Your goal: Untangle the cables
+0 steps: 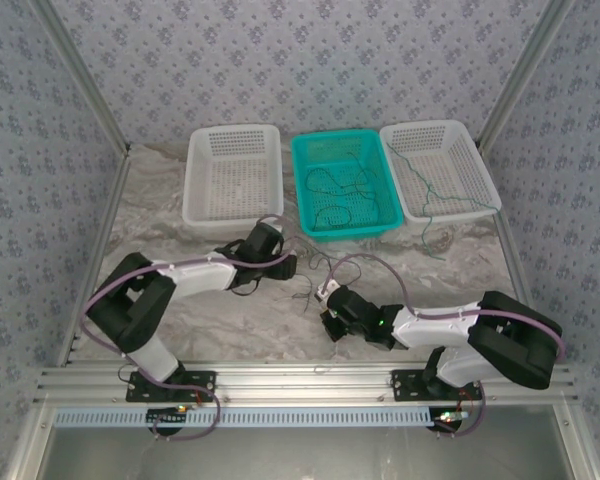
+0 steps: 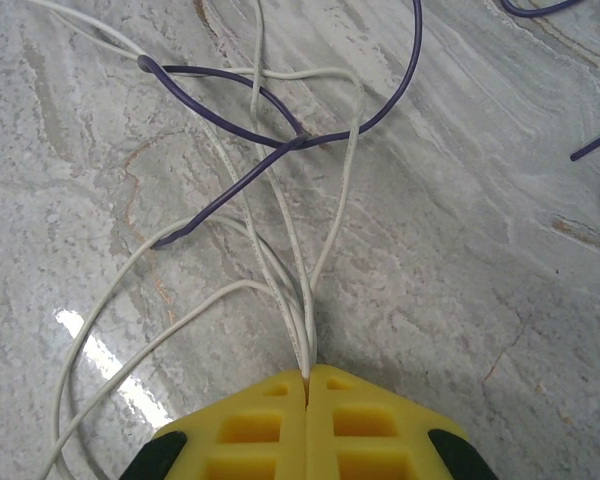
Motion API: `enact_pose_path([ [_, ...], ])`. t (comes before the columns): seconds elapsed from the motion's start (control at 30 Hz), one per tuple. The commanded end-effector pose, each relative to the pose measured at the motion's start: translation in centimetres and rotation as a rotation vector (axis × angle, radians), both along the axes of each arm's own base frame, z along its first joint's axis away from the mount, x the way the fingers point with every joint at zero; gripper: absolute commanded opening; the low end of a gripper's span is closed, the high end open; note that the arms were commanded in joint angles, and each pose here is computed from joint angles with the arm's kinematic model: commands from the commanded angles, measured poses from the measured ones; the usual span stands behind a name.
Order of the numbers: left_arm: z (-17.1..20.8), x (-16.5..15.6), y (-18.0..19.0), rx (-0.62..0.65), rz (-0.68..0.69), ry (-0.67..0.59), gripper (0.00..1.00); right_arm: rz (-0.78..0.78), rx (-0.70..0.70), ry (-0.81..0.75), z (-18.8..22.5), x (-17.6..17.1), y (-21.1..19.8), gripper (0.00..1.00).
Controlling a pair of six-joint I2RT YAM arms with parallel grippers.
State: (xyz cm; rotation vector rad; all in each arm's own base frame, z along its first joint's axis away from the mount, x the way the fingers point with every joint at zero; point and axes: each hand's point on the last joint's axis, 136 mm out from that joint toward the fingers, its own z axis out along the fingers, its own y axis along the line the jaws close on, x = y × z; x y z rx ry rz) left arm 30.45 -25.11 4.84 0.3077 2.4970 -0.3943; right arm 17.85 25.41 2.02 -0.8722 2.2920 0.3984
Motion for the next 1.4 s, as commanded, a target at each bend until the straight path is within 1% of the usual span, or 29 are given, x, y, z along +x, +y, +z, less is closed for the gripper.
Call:
enact_pose_path([
  [0.0,2.9,-0.5,-1.7,-0.078,-0.125,-0.067,0.79,0.003,-0.075,0.019,-1.4,-0.1,-0.8,0.0],
  [0.03,3.2,-1.0,-2.3,-0.085,-0.187,-0.071,0.78,0.003,-0.075,0.019,-1.4,-0.1,-0.8,0.0],
  [0.07,3.4,-1.8,-3.0,-0.084,-0.277,-0.067,0.77,0.003,-0.076,0.019,-1.5,-0.1,-0.9,0.0],
  [0.13,2.9,-3.2,-3.6,-0.058,-0.413,-0.045,0.76,0.003,-0.073,0.016,-1.3,0.0,-0.7,0.0],
  [0.2,2.1,-3.6,-3.2,0.004,-0.482,-0.037,0.75,0.004,-0.073,0.017,-1.4,0.0,-0.7,0.0],
  [0.37,0.7,-2.9,-2.6,0.144,-0.573,-0.075,0.77,0.012,-0.072,0.023,-1.2,-0.1,-0.5,0.0],
  [0.43,0.0,-2.1,-2.7,0.174,-0.587,-0.1,0.78,0.011,-0.072,0.026,-1.2,-0.1,-0.5,0.0],
  [0.53,-0.9,-1.1,-3.6,0.178,-0.597,-0.121,0.77,0.008,-0.073,0.03,-1.2,-0.1,-0.5,0.0],
  [0.6,-1.6,-0.8,-4.1,0.172,-0.602,-0.109,0.69,0.008,-0.077,0.033,-1.1,-0.1,-0.4,0.0],
  [0.67,-2.1,-0.5,-4.3,0.17,-0.592,-0.102,0.54,0.005,-0.079,0.036,-1.0,-0.1,-0.5,0.0],
  [0.73,-2.1,-0.5,-4.3,0.164,-0.58,-0.103,0.36,-0.006,-0.078,0.034,-1.1,-0.1,-0.7,0.0],
  [0.77,-1.9,-0.6,-4.3,0.154,-0.576,-0.104,0.22,-0.012,-0.076,0.034,-1.1,0.0,-0.8,0.0],
  [0.8,-1.3,-0.8,-4.4,0.136,-0.577,-0.11,0.09,-0.019,-0.073,0.03,-1.1,0.0,-0.8,0.0],
  [0.83,-0.7,-1.1,-4.5,0.113,-0.573,-0.115,0.0,-0.027,-0.078,0.029,-1.2,0.1,-1.0,0.0],
  [0.93,3.5,-2.0,-5.2,-0.004,-0.58,-0.179,0.0,-0.065,-0.09,0.011,-1.2,0.6,-1.4,0.0],
  [1.0,7.5,-2.6,-5.7,-0.091,-0.592,-0.228,0.0,-0.124,-0.101,0.004,-1.3,1.3,-2.0,0.0],
  [1.13,15.1,-2.9,-5.5,-0.213,-0.592,-0.332,0.0,-0.196,-0.119,0.005,-1.9,2.2,-3.0,0.0],
  [1.23,20.7,-2.0,-4.3,-0.302,-0.536,-0.408,0.0,-0.227,-0.133,0.02,-2.6,2.6,-3.4,0.0],
  [1.3,24.8,-1.3,-3.3,-0.362,-0.486,-0.481,0.0,-0.235,-0.141,0.034,-3.1,2.5,-3.5,0.0],
  [1.37,28.4,-0.4,-2.4,-0.388,-0.433,-0.546,0.0,-0.235,-0.141,0.046,-3.7,2.4,-3.4,0.0],
])
